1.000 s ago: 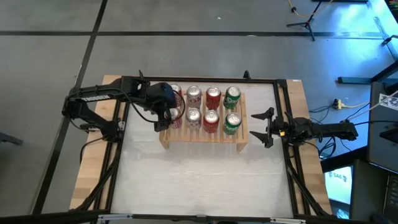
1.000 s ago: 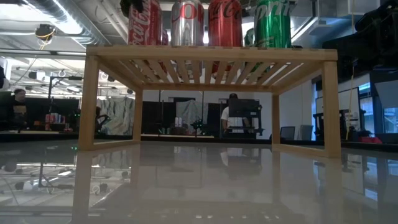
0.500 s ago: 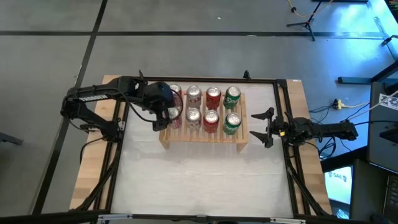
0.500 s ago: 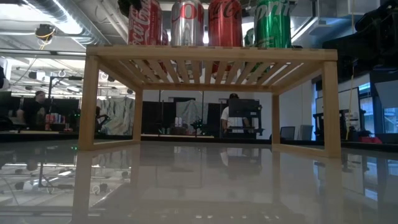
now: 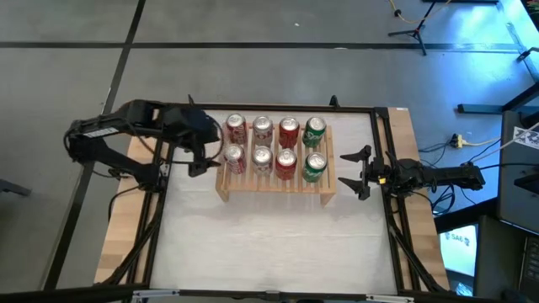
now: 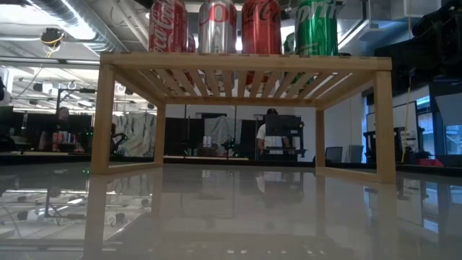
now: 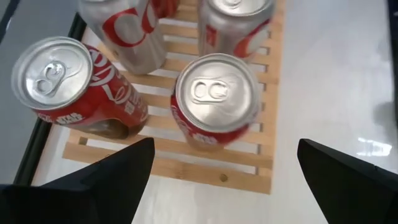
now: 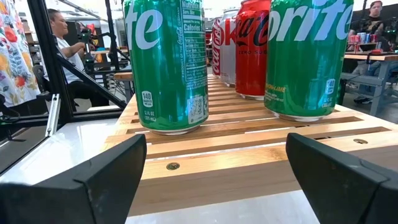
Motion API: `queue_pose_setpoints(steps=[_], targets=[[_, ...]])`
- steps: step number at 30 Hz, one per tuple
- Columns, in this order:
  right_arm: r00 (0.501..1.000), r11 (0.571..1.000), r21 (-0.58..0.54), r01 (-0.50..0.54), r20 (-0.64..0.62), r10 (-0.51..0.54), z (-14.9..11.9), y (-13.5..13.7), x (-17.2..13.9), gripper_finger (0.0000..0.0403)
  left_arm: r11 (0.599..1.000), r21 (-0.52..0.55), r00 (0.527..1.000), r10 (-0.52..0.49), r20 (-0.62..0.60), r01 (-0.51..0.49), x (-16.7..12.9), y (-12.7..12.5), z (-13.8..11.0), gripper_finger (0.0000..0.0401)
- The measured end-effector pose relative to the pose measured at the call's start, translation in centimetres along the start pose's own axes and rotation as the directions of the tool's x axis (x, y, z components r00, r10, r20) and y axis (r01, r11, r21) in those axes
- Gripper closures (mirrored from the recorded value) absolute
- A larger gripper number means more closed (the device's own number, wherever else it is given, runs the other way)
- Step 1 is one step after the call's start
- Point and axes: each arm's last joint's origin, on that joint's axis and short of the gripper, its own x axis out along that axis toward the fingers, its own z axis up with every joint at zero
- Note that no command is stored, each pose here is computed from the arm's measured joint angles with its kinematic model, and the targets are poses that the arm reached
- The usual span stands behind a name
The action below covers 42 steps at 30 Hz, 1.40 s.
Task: Place canned beverage on shelf
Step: Return to Home Position
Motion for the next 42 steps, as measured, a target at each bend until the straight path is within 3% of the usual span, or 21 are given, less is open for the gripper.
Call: queue_pose_setpoints(steps=[11, 15, 23, 33, 38, 42], targets=[[1.000, 1.000, 0.000, 0.000, 0.000, 0.000, 0.0, 0.0, 0.0, 0.0022, 0.998, -0.035, 0.995, -0.043, 0.086, 0.047, -4.3, -0.4, -2.6, 0.0017], [1.000, 1.000, 0.000, 0.000, 0.000, 0.000, 0.0, 0.0, 0.0, 0.0022, 0.997, -0.078, 0.995, -0.020, 0.098, 0.028, -5.5, -0.3, -3.6, 0.0017], [1.000, 1.000, 0.000, 0.000, 0.000, 0.000, 0.0, 0.0, 0.0, 0.0022, 0.999, -0.025, 0.987, 0.048, 0.153, -0.045, -6.2, -0.3, -5.6, 0.0044], [1.000, 1.000, 0.000, 0.000, 0.000, 0.000, 0.0, 0.0, 0.0, 0.0022, 0.999, 0.020, 0.971, 0.039, 0.236, -0.045, -3.5, -0.3, -9.4, 0.0140], [1.000, 1.000, 0.000, 0.000, 0.000, 0.000, 0.0, 0.0, 0.0, 0.0022, 0.989, 0.139, 0.945, -0.084, 0.315, 0.042, -0.5, -0.5, -12.0, 0.0179], [1.000, 1.000, 0.000, 0.000, 0.000, 0.000, 0.0, 0.0, 0.0, 0.0022, 0.983, 0.163, 0.900, -0.148, 0.410, 0.088, 1.3, -0.4, -14.2, 0.0196]])
